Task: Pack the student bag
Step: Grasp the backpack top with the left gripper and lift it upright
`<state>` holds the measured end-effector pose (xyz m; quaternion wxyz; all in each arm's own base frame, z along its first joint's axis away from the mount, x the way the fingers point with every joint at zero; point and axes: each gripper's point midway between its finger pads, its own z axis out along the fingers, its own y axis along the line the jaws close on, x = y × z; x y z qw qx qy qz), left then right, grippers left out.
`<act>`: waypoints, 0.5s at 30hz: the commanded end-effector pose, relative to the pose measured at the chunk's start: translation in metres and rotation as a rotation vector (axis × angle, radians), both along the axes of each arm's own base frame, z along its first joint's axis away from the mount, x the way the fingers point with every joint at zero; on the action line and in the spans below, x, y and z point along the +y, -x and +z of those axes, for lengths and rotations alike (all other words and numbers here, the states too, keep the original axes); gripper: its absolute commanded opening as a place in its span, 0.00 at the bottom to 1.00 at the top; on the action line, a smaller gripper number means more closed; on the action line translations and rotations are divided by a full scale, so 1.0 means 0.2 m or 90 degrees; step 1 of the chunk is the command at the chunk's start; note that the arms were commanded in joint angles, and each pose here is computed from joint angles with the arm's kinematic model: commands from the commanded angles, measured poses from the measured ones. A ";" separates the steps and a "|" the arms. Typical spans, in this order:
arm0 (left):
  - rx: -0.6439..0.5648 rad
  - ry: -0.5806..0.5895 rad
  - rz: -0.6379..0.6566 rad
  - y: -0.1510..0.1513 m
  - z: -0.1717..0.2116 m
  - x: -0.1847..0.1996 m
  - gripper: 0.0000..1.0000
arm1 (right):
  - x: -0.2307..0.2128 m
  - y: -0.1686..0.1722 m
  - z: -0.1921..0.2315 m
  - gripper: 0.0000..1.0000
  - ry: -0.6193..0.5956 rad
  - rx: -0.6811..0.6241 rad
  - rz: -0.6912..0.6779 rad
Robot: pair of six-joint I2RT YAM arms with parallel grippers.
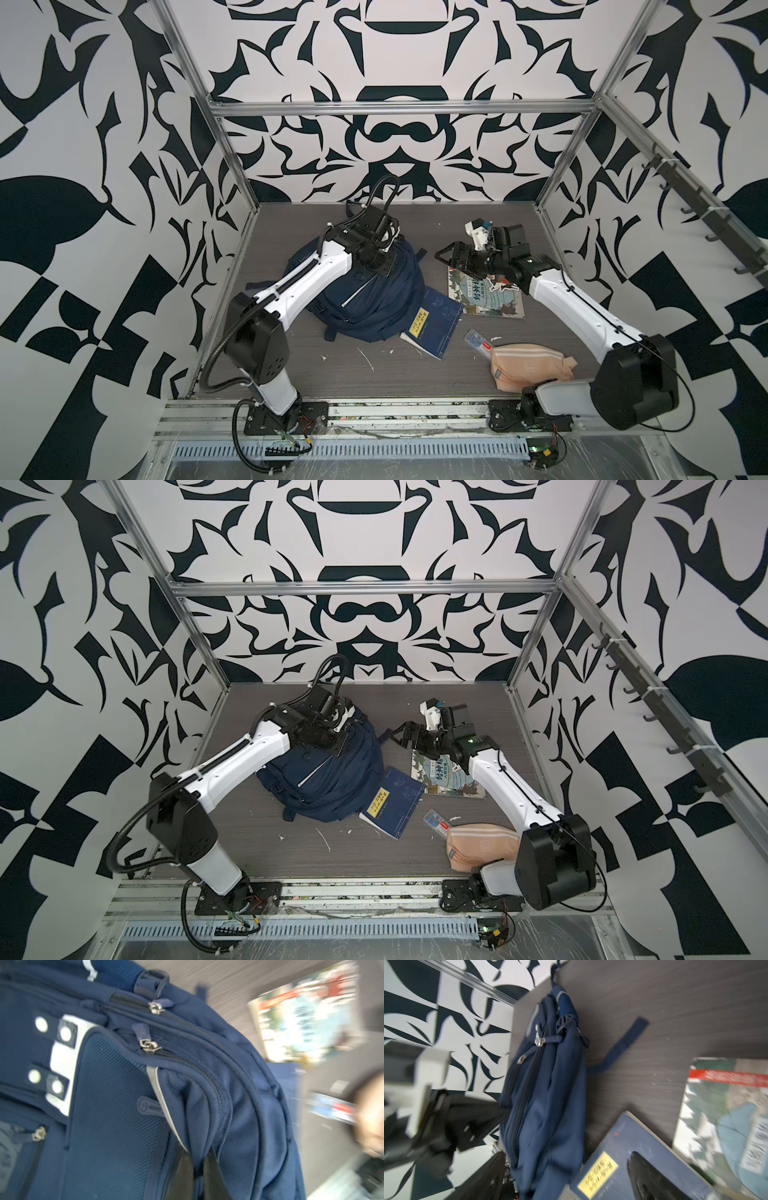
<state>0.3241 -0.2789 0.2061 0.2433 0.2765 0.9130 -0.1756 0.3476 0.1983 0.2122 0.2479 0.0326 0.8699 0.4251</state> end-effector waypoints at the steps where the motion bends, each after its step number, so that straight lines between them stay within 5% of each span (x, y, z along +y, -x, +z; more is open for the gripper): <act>1: -0.061 0.105 -0.088 0.03 0.26 -0.14 0.00 | 0.09 -0.09 0.17 0.96 -0.097 -0.036 0.024; 6: -0.069 0.138 -0.123 0.08 0.37 -0.16 0.00 | 0.18 -0.12 0.25 0.97 -0.163 -0.036 0.074; 15: -0.086 0.136 -0.164 0.08 0.43 -0.19 0.00 | 0.27 -0.03 0.08 0.97 -0.160 0.024 0.157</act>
